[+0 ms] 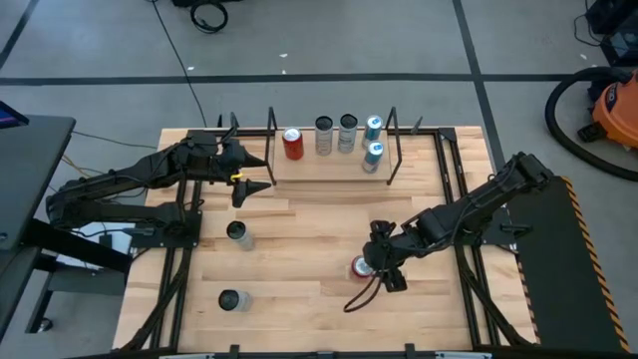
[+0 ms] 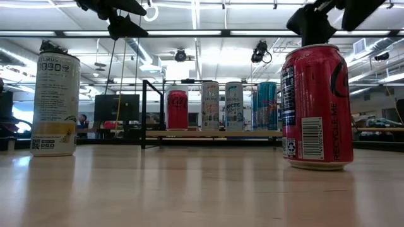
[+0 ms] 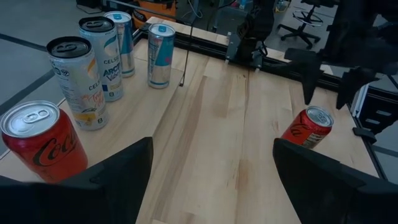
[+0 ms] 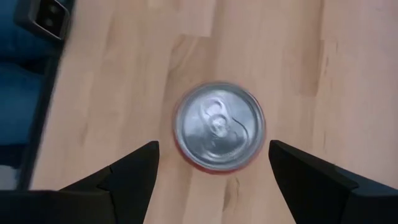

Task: Place canned beverage on shelf
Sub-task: Put the red soda can on the shelf

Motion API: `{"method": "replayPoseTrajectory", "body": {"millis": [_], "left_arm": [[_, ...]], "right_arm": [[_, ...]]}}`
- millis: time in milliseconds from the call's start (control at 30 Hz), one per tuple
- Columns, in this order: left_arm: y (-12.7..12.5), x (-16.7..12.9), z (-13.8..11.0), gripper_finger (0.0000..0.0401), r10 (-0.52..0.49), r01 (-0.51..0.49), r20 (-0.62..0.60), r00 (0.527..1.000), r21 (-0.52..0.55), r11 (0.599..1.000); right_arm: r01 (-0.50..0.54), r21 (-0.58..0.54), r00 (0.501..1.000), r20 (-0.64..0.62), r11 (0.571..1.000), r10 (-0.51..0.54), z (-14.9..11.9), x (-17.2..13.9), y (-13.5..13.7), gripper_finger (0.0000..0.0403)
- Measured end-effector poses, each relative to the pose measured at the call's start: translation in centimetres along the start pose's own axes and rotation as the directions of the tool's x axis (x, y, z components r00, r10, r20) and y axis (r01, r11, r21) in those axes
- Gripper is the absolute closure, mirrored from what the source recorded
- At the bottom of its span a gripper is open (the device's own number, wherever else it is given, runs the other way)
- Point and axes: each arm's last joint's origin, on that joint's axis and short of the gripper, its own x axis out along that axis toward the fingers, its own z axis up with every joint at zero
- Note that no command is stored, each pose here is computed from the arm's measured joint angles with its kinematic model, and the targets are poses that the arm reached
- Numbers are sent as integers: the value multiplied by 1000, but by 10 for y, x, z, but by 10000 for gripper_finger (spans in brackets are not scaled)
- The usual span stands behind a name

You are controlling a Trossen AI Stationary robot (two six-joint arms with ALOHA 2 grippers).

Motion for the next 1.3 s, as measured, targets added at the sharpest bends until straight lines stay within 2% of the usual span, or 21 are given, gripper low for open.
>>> {"method": "replayPoseTrajectory", "body": {"millis": [567, 1300], "left_arm": [[0, 0, 0, 69, 0, 0, 0, 1000, 0, 1000], [0, 0, 0, 69, -1, 1, 0, 1000, 0, 1000]], "right_arm": [[5, -38, 999, 51, 999, -3, -10, 19, -2, 91], [-25, -38, 996, 87, 999, 28, -7, 20, -1, 91]]}}
